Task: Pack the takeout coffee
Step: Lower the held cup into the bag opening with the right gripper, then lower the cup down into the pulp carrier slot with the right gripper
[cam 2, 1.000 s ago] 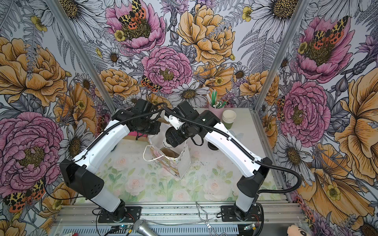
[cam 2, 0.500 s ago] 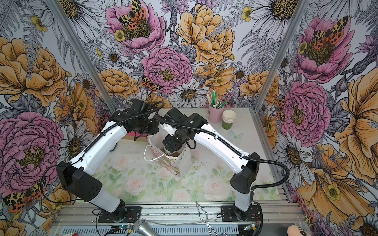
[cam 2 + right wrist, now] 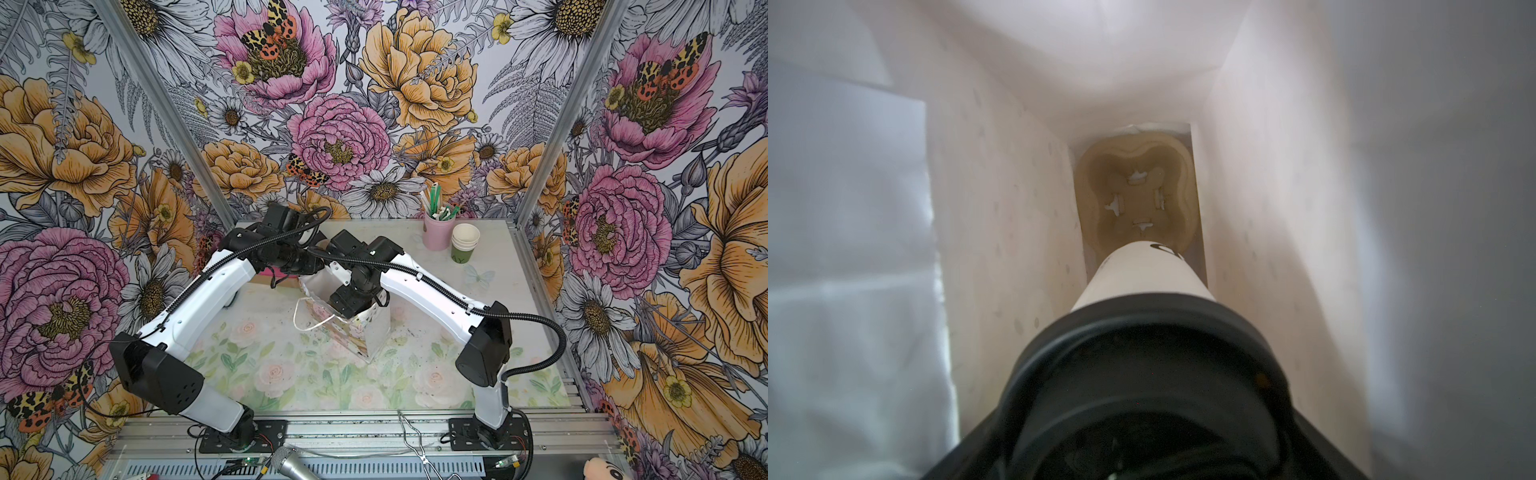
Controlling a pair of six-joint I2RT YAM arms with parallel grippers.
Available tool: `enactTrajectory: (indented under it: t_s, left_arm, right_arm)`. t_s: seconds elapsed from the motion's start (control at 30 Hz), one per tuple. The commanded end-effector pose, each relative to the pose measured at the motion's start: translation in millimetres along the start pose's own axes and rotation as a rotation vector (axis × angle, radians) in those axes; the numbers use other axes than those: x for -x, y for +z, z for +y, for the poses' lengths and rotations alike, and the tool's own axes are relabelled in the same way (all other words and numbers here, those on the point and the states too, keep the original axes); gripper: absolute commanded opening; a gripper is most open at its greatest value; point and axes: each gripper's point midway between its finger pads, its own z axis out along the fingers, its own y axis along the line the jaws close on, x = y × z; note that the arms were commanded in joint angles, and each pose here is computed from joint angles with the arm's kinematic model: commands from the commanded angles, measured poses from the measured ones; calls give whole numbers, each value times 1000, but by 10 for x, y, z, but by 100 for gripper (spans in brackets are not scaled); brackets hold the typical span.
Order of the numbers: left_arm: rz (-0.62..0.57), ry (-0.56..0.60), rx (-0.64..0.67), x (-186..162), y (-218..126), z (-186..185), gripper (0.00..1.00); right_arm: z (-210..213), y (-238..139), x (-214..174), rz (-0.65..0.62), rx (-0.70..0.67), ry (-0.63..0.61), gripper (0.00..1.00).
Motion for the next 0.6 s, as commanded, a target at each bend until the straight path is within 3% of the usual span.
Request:
enactTrajectory:
  t_s: [0.0,0.57]
  left_arm:
    - [-38,-15,-21,57,-57,-21,0]
    - [-36,-16,-22,71,-26,-7,0]
  right_arm:
    - [-22,70,-24,20,-23,-22,87]
    - [-32,413,-130,113,-2,-37,87]
